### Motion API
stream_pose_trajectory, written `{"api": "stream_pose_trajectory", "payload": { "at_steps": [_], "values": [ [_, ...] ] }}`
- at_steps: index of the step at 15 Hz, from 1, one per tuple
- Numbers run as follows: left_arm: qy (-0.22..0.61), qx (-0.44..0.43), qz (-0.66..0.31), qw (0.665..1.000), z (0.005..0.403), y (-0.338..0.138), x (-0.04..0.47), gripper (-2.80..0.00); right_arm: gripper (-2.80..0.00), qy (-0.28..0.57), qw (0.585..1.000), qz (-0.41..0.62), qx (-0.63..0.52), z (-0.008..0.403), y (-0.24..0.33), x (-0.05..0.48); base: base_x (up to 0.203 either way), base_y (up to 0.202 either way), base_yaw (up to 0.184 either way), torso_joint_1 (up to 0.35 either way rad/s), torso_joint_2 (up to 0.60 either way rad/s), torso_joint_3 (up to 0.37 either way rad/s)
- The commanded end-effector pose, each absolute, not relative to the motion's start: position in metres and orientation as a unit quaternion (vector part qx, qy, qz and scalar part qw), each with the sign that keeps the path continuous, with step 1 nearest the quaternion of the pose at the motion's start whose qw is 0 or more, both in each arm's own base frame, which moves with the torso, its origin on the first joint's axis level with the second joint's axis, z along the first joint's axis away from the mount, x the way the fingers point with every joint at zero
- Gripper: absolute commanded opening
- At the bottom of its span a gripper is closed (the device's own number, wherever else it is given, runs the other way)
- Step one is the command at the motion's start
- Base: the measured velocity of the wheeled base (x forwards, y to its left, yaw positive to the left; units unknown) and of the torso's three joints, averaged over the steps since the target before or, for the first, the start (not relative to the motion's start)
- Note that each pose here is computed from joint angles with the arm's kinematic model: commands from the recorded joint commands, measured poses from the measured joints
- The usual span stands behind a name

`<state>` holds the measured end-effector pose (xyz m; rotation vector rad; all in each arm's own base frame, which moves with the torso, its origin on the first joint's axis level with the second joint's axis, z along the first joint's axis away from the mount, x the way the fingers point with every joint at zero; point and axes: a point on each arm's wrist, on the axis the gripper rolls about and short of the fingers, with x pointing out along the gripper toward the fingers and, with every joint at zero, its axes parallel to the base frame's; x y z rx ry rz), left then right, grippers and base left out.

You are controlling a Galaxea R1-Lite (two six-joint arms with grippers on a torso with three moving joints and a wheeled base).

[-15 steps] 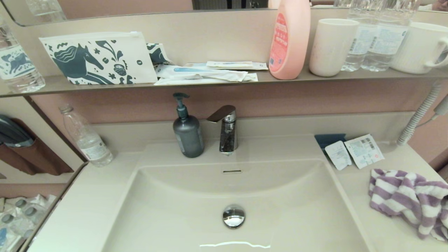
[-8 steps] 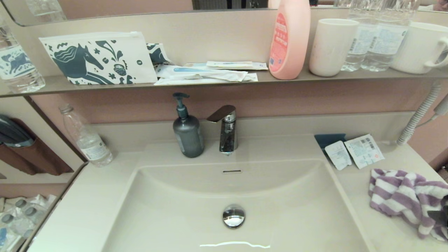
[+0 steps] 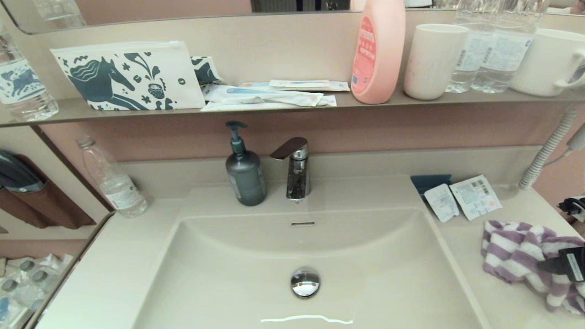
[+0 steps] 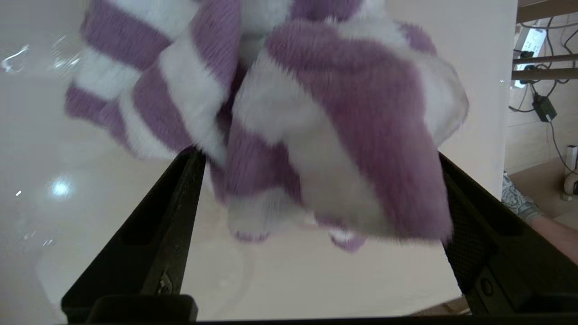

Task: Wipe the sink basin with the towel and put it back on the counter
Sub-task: Pick up the cloth

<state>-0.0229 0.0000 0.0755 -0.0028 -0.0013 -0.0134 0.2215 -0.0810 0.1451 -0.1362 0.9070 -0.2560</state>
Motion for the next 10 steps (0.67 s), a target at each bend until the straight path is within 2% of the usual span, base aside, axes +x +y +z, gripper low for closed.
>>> {"api": "stream_pose_trajectory", "payload": {
  "at_steps": [1, 8, 9, 10],
  "values": [
    [0.000, -0.002, -0.007, 1.000, 0.075, 0.000, -0.023, -2.80, 0.00, 0.452, 0.882, -0.120, -0.062, 0.132, -0.088, 0.237, 0.000, 0.000, 0.000, 0.000, 0.00, 0.000],
    [0.000, -0.002, -0.007, 1.000, 0.075, 0.000, -0.023, -2.80, 0.00, 0.479, 0.870, -0.099, -0.057, 0.094, -0.094, 0.265, 0.000, 0.000, 0.000, 0.000, 0.00, 0.000],
    [0.000, -0.002, -0.007, 1.000, 0.075, 0.000, -0.023, -2.80, -2.80, 0.476, 0.872, -0.098, -0.057, 0.094, -0.094, 0.266, 0.000, 0.000, 0.000, 0.000, 0.00, 0.000],
    [0.000, -0.002, -0.007, 1.000, 0.075, 0.000, -0.023, -2.80, -2.80, 0.462, 0.880, -0.095, -0.055, 0.097, -0.093, 0.267, 0.000, 0.000, 0.000, 0.000, 0.00, 0.000]
  ]
}}
